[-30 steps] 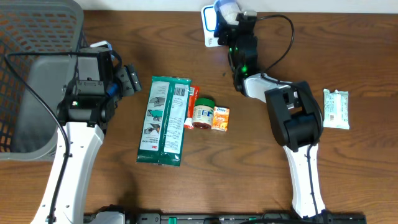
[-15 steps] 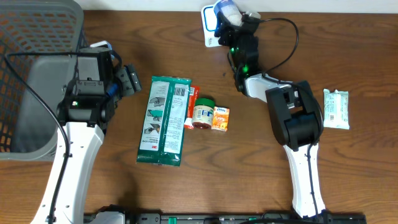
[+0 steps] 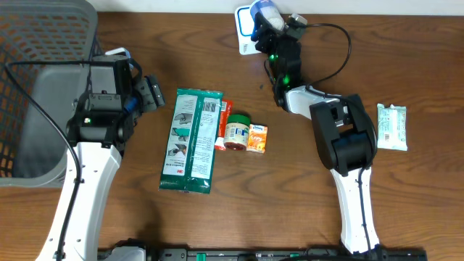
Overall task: Scan the item barcode
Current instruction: 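Hold the white tub's side in front of the white scanner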
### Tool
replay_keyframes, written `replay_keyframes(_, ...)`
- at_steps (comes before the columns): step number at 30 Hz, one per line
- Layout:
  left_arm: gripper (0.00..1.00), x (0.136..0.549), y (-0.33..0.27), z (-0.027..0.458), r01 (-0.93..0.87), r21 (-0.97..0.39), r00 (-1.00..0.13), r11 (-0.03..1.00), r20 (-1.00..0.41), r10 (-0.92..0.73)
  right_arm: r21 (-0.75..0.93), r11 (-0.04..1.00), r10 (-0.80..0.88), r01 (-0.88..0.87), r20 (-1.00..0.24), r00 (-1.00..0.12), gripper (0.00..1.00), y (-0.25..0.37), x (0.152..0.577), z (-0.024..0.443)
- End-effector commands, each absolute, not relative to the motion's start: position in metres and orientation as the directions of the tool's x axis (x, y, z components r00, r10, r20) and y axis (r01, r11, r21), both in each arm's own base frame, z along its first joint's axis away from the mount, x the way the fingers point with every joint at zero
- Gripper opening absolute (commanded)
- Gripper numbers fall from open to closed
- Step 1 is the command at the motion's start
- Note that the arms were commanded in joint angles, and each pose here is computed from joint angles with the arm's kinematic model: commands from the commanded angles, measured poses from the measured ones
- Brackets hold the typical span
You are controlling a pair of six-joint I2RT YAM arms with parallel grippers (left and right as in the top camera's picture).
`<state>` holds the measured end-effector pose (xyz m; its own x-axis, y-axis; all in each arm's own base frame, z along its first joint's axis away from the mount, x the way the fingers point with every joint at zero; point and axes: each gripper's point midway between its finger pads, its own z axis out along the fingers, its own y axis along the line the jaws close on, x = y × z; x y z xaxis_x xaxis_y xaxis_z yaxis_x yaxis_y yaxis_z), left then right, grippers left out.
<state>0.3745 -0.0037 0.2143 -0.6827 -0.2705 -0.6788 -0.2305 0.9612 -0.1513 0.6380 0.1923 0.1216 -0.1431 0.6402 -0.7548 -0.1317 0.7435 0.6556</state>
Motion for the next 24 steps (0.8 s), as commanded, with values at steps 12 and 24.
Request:
replay_keyframes(12,0.86,0.374,-0.001,0.216,-0.244,-0.148,-0.674,0.958,-0.685,-0.277,0.593,0.798,0.584,-0.11,-0.805,-0.103,0.01,0.192,0.639,0.125)
replay_keyframes(24,0.86,0.374,-0.001,0.216,-0.244,-0.148,-0.674,0.958,-0.685,-0.277,0.47,0.833,0.506,-0.292,-0.861,0.058,0.01,0.203,0.63,0.207)
